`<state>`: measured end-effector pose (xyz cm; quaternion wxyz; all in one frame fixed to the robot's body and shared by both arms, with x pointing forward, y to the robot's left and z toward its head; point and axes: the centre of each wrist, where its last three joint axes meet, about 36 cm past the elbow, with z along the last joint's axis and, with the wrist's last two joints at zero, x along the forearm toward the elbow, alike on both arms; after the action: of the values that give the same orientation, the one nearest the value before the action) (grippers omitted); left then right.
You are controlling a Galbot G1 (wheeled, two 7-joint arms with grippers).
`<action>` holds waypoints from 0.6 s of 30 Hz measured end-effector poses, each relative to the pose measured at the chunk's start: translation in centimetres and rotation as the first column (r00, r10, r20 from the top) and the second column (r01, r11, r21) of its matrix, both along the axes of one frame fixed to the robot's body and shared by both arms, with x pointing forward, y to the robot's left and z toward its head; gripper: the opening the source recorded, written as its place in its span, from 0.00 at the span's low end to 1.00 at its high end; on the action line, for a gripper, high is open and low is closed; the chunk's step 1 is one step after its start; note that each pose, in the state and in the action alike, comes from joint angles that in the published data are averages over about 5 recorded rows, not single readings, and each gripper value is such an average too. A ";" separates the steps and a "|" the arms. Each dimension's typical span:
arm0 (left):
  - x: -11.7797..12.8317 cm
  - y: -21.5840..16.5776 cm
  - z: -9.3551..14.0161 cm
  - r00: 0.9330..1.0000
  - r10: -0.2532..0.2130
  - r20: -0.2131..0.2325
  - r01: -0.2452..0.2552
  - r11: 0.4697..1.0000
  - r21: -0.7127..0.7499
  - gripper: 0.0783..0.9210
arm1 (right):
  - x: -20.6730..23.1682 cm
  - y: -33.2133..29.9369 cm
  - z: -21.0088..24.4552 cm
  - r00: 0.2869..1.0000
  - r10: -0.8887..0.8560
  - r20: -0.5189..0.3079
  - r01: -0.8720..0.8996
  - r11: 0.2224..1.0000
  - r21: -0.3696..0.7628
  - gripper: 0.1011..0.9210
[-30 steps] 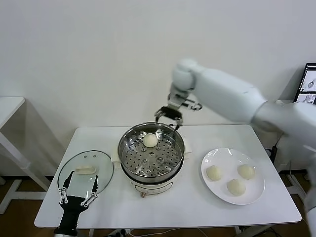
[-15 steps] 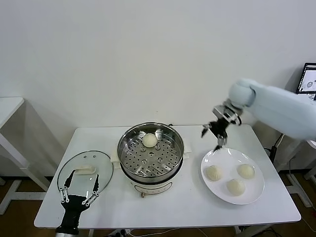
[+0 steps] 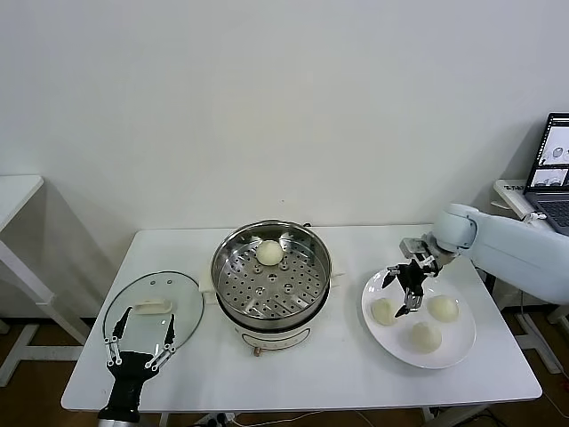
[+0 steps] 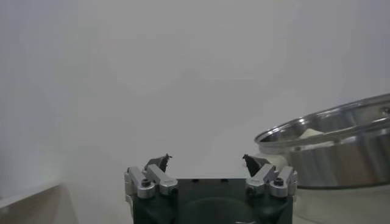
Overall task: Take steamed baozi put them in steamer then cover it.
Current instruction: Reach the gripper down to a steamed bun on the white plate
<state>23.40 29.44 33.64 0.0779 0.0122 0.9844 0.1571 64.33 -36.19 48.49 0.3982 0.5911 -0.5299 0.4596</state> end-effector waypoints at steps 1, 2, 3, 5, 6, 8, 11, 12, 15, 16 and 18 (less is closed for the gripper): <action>0.0 0.0 0.0 1.000 0.000 -0.001 0.000 1.000 0.000 0.88 | 0.0 0.0 -0.3 1.000 -0.004 0.000 0.004 1.000 -0.002 0.88; 0.0 0.0 -0.1 1.000 0.001 -0.001 -0.001 1.000 0.000 0.88 | -0.1 0.1 -0.6 1.000 -0.007 0.000 0.007 1.000 -0.003 0.88; 0.0 0.0 -0.1 1.000 0.001 -0.002 -0.001 1.000 0.000 0.88 | -0.1 0.1 -0.9 1.000 -0.010 0.001 0.010 1.000 -0.004 0.88; -0.1 0.1 -0.2 1.000 0.001 -0.002 -0.001 1.000 0.000 0.88 | -0.1 0.3 -1.3 1.000 -0.014 0.003 0.014 1.000 -0.007 0.88; 0.0 0.1 -0.2 1.000 0.002 -0.002 -0.002 1.000 0.000 0.88 | -0.1 0.4 -1.6 1.000 -0.015 0.004 0.015 1.000 -0.008 0.88; 0.0 0.1 -0.2 1.000 0.002 -0.001 -0.002 1.000 0.001 0.88 | -0.1 0.5 -2.0 1.000 -0.018 0.007 0.018 1.000 -0.011 0.88; 0.0 0.2 -0.2 1.000 0.003 0.000 -0.003 1.000 0.002 0.88 | -0.1 0.8 -2.5 1.000 -0.020 0.012 0.020 1.000 -0.014 0.87; 0.0 0.2 -0.2 1.000 0.004 0.000 -0.004 1.000 0.002 0.88 | -0.1 0.9 -2.6 1.000 -0.019 0.013 0.020 1.000 -0.015 0.85; 0.1 0.2 -0.2 1.000 0.004 0.002 -0.004 1.000 0.002 0.88 | -0.1 1.1 -2.9 1.000 -0.017 0.017 0.017 1.000 -0.019 0.79; 0.1 0.2 -0.2 1.000 0.004 0.002 -0.004 1.000 0.002 0.88 | -0.1 1.2 -3.0 1.000 -0.016 0.019 0.017 1.000 -0.020 0.76; 0.1 0.2 -0.2 1.000 0.005 0.003 -0.005 1.000 0.002 0.88 | -0.2 1.2 -3.0 1.000 -0.015 0.022 0.015 1.000 -0.023 0.73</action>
<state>23.50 29.63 33.43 0.0787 0.0096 0.9842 0.1581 64.17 -34.96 45.50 0.4026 0.5775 -0.5333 0.4691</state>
